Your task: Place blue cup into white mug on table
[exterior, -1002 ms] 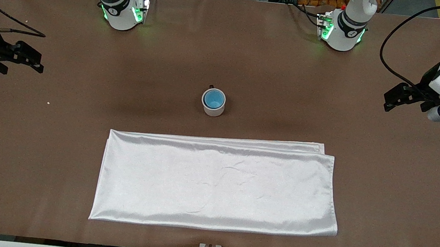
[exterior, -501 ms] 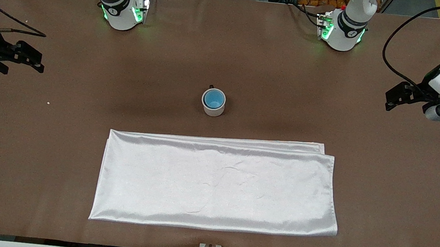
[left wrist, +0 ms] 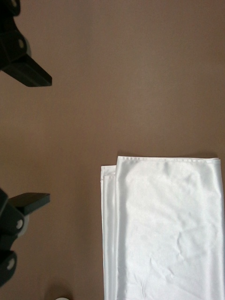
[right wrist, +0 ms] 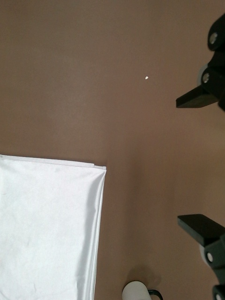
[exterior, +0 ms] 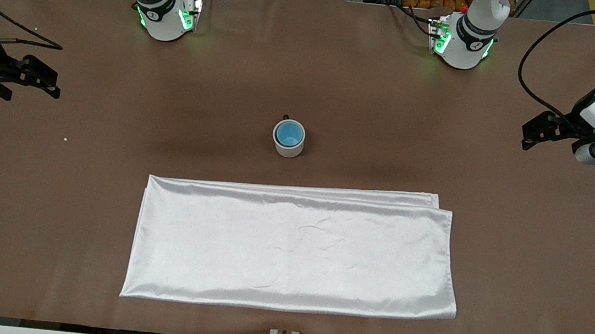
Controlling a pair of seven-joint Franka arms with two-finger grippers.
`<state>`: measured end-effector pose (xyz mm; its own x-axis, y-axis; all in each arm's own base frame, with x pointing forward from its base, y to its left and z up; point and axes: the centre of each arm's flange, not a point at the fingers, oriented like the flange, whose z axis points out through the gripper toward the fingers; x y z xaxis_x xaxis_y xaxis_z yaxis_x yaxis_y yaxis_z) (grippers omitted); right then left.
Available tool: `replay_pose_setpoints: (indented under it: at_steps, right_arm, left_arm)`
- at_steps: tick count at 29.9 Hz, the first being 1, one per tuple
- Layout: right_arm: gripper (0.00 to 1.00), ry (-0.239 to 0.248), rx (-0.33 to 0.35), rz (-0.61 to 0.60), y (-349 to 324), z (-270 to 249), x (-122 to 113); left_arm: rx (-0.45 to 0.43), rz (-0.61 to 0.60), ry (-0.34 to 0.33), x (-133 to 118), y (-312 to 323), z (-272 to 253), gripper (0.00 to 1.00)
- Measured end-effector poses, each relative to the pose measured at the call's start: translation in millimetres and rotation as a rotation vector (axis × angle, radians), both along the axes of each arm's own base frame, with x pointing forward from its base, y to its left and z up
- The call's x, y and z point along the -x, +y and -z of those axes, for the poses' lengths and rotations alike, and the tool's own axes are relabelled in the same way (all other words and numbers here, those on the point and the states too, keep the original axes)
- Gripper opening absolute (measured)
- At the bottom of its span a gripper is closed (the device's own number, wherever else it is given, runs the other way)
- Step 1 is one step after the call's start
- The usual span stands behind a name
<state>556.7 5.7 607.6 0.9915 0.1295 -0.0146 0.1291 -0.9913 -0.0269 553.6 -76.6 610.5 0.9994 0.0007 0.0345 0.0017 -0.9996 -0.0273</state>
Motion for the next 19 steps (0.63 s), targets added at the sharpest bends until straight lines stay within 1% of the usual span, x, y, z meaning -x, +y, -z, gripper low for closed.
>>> replay_pose_setpoints:
  at_steps: [19]
  right_arm:
    - [1.00,0.000,0.000,0.000,0.0,0.0,0.0]
  left_arm:
    - [0.008,0.007,0.006,1.1,-4.7,0.7,1.00]
